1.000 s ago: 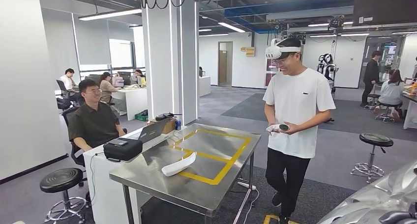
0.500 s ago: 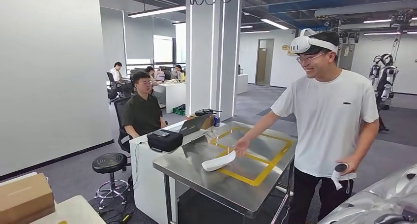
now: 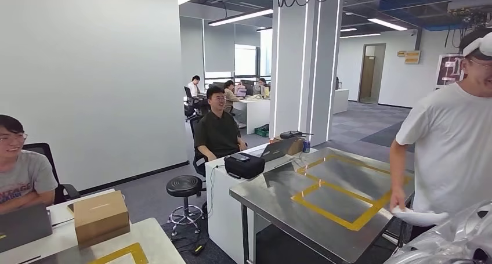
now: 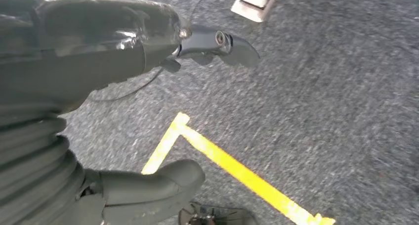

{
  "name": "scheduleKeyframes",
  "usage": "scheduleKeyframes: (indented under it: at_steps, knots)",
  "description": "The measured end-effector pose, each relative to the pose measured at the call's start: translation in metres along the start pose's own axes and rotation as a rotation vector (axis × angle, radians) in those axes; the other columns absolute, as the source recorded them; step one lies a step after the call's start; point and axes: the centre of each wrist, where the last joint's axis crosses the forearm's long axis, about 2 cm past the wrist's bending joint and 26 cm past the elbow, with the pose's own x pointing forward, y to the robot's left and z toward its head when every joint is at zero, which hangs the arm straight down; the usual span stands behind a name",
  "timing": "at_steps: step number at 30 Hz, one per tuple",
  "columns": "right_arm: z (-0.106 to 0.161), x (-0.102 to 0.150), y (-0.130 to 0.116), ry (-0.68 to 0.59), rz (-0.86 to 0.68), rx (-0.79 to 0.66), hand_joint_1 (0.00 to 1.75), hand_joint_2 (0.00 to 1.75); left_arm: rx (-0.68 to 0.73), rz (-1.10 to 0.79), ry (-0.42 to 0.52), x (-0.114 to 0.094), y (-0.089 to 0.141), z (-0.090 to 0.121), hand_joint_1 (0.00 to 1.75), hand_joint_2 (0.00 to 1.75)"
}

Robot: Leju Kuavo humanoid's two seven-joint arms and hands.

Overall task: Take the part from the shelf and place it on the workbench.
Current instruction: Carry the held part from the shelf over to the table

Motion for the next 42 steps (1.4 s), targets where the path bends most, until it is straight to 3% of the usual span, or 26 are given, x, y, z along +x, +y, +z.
scheduleKeyframes:
  at_steps: [42]
  knots:
    - [-0.002, -0.016, -0.002, 0.074, -0.016, 0.032, 1.75, 1.75, -0.046, 0.028, 0.006, 0.002, -0.014, 0.001, 0.00, 1.75]
